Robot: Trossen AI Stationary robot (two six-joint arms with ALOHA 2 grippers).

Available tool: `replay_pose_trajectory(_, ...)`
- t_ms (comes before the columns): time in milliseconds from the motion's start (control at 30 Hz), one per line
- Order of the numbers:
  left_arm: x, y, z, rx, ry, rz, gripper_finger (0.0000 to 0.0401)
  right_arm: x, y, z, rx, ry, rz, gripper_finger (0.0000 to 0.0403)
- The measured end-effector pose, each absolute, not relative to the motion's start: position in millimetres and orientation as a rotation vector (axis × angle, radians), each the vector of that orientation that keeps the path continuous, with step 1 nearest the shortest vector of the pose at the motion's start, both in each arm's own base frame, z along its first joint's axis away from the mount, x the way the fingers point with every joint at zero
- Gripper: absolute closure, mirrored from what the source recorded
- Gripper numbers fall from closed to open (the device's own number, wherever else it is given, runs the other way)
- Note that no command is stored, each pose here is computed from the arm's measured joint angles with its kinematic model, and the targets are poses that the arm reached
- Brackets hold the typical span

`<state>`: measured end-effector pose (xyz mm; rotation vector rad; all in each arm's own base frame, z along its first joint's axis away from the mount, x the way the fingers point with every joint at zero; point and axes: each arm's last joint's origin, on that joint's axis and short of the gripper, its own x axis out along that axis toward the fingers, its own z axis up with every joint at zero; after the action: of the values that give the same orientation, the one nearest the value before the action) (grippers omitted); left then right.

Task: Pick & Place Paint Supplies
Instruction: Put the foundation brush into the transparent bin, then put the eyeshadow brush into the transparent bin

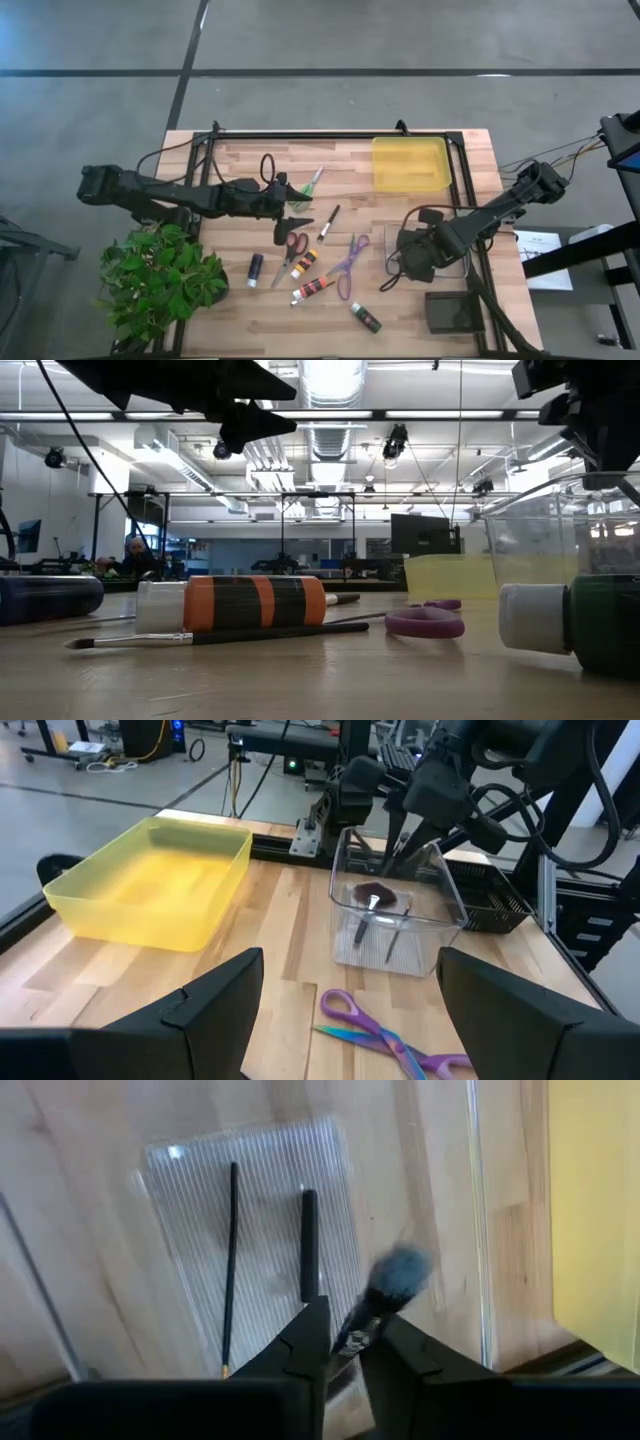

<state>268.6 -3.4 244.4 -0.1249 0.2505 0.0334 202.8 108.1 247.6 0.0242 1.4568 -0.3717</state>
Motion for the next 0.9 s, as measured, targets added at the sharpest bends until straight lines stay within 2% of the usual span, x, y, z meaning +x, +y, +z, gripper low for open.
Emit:
replay_pose_trajectory(267, 267.4, -3.8, 240.4, -0.127, 0.290, 0.034, 0.0094, 203.5, 108.2, 254.6, 0.027, 1.449, -0.385, 0.0248)
replay_pose_trajectory(467, 266.1, -3.9, 236.5, -0.130, 0.327, 0.035, 0.0094, 202.4, 107.3, 253.9, 0.024, 1.451, -0.401, 0.0195)
replay_pose_trajectory(700, 266.0, -5.0, 236.1, -0.136, 0.332, 0.000, 0.0094, 201.1, 108.4, 252.1, 0.038, 1.449, -0.422, 0.0170)
replay_pose_trajectory(900, 265.4, -16.4, 236.1, -0.096, 0.338, -0.152, 0.0094, 191.2, 122.9, 254.2, -0.029, 1.368, -0.423, 0.0169)
